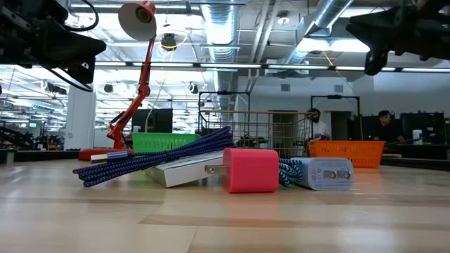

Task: Pick and place items into bin
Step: Put the white charger adapter into the orange basket

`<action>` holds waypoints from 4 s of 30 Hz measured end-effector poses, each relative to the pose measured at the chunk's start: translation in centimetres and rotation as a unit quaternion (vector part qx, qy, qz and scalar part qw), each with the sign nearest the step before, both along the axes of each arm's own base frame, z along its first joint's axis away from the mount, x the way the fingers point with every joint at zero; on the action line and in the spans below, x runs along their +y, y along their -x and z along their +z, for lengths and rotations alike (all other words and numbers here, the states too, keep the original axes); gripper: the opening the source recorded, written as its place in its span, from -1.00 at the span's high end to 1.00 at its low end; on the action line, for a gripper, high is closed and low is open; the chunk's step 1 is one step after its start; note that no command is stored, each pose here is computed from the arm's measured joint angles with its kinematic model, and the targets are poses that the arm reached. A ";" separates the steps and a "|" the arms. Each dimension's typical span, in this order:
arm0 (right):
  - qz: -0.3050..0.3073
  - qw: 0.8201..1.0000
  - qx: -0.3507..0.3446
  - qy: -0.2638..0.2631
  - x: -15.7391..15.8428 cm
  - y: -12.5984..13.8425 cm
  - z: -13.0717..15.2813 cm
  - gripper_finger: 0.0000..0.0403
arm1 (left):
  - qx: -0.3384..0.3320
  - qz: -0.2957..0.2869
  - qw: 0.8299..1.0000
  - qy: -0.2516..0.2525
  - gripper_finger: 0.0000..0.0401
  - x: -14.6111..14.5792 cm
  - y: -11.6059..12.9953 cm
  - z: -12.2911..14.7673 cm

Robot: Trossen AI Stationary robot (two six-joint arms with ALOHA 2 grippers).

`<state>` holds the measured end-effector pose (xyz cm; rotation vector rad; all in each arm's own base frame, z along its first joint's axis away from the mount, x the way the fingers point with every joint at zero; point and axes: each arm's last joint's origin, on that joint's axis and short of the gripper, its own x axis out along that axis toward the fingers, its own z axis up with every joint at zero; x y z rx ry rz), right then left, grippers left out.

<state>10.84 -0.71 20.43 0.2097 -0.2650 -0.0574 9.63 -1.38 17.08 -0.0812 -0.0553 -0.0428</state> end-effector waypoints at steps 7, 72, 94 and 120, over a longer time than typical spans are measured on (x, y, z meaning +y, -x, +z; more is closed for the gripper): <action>0.031 0.991 0.130 0.015 0.2 -4.3 1.2 0.67 | 0.000 0.000 1.000 0.000 1.00 0.0 0.0 0.0; 0.209 0.897 0.360 0.147 9.7 -13.6 -10.1 -0.22 | 0.000 0.000 1.000 0.000 1.00 0.0 0.0 0.0; 0.186 0.900 0.358 0.167 11.5 -14.0 -9.9 -0.22 | 0.000 0.000 1.000 0.000 1.00 0.0 0.0 0.0; 0.181 0.901 0.361 0.161 12.4 -13.5 -10.0 -0.22 | 0.000 0.000 1.000 0.000 1.00 0.0 0.0 0.0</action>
